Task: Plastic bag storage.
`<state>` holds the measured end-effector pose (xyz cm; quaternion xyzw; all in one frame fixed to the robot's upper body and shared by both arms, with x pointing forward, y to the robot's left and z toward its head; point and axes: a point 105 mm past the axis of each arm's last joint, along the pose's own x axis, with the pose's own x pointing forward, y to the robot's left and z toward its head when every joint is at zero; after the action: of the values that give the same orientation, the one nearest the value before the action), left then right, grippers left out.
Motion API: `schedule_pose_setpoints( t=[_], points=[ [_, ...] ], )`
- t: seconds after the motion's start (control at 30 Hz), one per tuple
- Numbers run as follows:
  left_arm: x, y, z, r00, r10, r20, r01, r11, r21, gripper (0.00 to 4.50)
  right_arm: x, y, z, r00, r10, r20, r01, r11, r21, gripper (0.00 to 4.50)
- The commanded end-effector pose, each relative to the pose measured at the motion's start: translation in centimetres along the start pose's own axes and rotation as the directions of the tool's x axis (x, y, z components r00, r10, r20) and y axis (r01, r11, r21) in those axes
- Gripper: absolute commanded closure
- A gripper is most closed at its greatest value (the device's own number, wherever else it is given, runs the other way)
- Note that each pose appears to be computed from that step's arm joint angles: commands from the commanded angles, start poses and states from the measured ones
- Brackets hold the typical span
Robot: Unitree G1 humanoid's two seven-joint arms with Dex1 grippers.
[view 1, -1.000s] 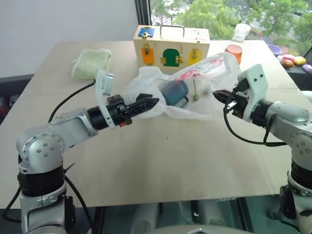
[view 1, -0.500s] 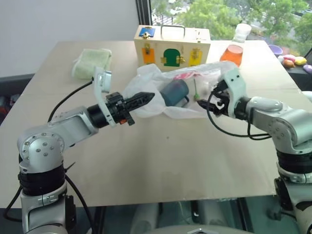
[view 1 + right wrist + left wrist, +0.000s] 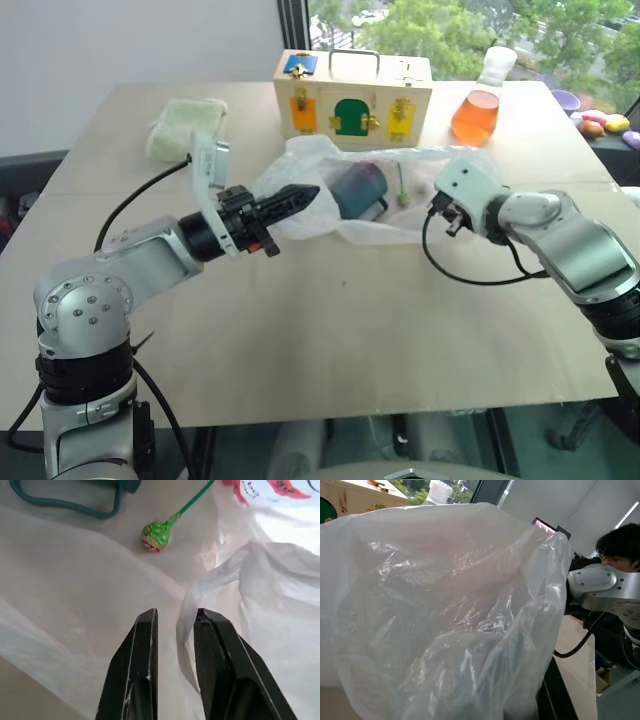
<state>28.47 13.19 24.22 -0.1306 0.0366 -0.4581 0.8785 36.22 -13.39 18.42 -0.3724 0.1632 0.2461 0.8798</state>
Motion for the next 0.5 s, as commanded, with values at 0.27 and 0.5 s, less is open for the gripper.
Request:
schedule_pose_setpoints(
  t=[0.27, 0.5],
  points=[
    [0.5, -0.6, 0.6, 1.000, -0.028, 0.011, 0.027, 0.998, 0.065, 4.50, -0.1, -0.8, -2.0, 0.995, -0.057, -0.076, 0.059, 0.998, 0.022, 3.71],
    [0.5, -0.8, 0.8, 0.999, -0.032, 0.031, 0.030, 0.998, 0.055, 4.50, -0.4, 0.8, -1.1, 0.995, 0.096, 0.027, -0.100, 0.976, 0.193, 4.46]
  ],
)
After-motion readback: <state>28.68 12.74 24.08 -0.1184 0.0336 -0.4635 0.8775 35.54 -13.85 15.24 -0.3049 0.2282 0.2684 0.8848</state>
